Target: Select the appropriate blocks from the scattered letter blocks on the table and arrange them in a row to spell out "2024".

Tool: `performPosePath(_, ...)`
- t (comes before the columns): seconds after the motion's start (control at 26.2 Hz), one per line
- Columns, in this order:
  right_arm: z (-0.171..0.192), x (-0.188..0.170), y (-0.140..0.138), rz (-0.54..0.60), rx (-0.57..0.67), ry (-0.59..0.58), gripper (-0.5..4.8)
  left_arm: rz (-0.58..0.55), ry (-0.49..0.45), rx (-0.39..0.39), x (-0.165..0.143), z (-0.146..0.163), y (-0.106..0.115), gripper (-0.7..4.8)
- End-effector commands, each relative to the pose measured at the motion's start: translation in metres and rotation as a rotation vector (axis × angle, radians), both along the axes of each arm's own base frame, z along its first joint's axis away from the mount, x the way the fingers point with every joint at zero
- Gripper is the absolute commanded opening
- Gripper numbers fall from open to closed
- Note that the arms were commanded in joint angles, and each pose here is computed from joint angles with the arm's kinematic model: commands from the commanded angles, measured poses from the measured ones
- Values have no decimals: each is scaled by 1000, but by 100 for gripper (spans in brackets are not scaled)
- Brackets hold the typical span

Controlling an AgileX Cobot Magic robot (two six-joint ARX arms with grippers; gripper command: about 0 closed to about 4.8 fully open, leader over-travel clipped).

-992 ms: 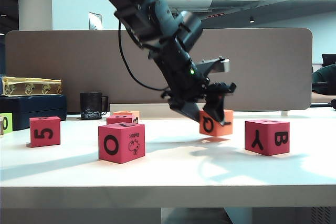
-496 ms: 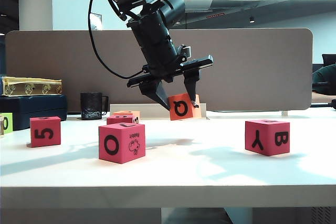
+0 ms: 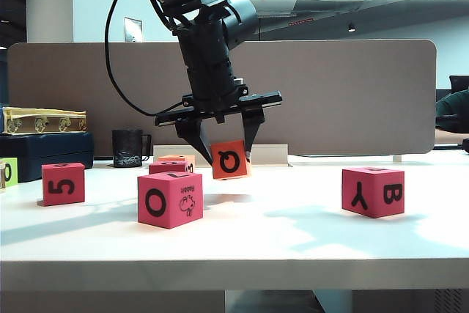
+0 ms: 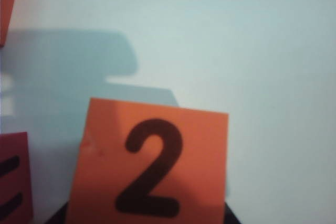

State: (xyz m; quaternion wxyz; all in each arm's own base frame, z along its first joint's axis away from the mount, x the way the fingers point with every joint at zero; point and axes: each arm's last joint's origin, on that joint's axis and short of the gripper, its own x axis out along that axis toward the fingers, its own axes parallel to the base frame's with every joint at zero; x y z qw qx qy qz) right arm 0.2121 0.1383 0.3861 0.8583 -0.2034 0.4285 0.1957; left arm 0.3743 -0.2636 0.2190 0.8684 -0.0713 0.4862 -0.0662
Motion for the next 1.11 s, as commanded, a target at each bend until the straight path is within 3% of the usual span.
performPosePath(0.04,3,0,0,2,12,-21,-2,52,22,-14,-1,-3,0,241)
performPosePath(0.5,3,0,0,2,15,-25,-2,74,64,40,-2,-14,2,250)
performPosePath(0.65,4,0,1,2,19,-32,-2,64,73,26,-1,-15,1,365)
performPosePath(0.84,4,1,1,2,24,-38,-2,47,76,2,-1,-15,-1,387)
performPosePath(0.92,5,2,1,3,29,-46,-2,-36,51,-45,2,-12,-5,473)
performPosePath(1.11,5,2,1,3,29,-45,-2,-77,-1,-29,6,-4,-6,476)
